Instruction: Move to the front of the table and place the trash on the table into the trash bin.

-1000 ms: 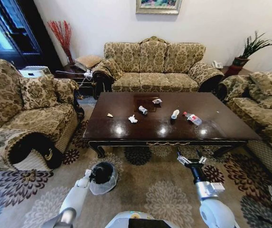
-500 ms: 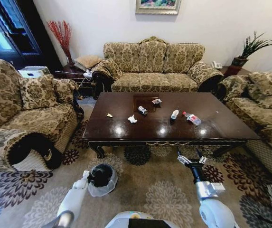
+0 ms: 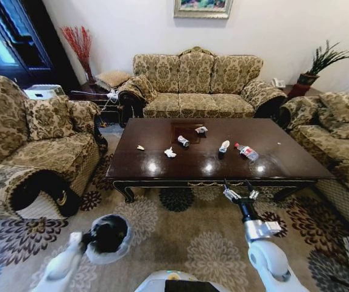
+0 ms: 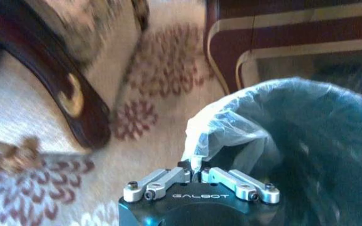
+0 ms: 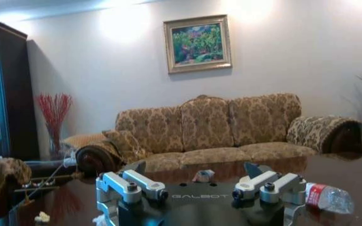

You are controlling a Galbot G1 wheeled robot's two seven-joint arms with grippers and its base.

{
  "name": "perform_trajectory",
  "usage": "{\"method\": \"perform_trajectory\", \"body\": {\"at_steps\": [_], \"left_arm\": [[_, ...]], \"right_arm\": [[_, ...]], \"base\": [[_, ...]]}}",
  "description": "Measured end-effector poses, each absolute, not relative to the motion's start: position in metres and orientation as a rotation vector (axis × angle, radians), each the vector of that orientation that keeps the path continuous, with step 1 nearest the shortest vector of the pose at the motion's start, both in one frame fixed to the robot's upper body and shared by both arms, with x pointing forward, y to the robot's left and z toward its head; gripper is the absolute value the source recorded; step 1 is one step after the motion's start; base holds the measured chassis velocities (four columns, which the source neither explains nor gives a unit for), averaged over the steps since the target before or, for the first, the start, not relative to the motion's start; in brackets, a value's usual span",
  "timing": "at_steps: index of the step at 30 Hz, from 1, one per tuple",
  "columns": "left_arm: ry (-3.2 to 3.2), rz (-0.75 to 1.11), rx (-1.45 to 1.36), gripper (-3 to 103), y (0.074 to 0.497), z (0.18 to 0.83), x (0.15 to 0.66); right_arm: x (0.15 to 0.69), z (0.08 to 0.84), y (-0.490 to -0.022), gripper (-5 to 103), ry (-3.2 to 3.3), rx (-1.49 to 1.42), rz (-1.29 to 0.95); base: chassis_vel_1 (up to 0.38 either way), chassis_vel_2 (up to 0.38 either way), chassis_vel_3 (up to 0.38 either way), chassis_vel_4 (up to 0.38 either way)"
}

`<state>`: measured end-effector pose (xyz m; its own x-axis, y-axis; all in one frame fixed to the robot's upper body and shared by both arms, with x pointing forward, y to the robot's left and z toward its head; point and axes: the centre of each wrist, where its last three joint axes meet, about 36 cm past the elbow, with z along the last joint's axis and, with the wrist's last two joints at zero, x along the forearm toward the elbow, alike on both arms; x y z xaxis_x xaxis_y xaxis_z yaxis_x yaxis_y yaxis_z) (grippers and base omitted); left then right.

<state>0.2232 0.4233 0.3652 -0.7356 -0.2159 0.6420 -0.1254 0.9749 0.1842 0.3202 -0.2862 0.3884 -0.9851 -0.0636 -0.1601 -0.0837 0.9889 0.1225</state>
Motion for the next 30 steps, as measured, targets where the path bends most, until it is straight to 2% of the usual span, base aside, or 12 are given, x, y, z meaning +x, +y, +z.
{"method": "perform_trajectory", "body": {"at_steps": [6,13,21,30], "left_arm": [[-2.529,-0.149,0.274,3,0.397,0.466,0.192],[-2.742,-0.071,0.245,3,0.359,0.546,0.204],[-2.909,-0.063,0.251,3,0.363,0.575,0.229],[-2.997,-0.039,0.219,3,0.377,0.566,0.254]], "right_arm": [[0.329,0.381,-0.290,100,2.946,-0.115,0.199],[0.325,0.384,-0.290,100,2.932,-0.171,0.134],[0.324,0.386,-0.289,100,2.888,-0.202,0.082],[0.321,0.389,-0.284,100,2.874,-0.279,0.018]], "base": [[0.000,0.000,0.000,0.000],[0.000,0.000,0.000,0.000],[0.000,0.000,0.000,0.000],[0.000,0.000,0.000,0.000]]}}
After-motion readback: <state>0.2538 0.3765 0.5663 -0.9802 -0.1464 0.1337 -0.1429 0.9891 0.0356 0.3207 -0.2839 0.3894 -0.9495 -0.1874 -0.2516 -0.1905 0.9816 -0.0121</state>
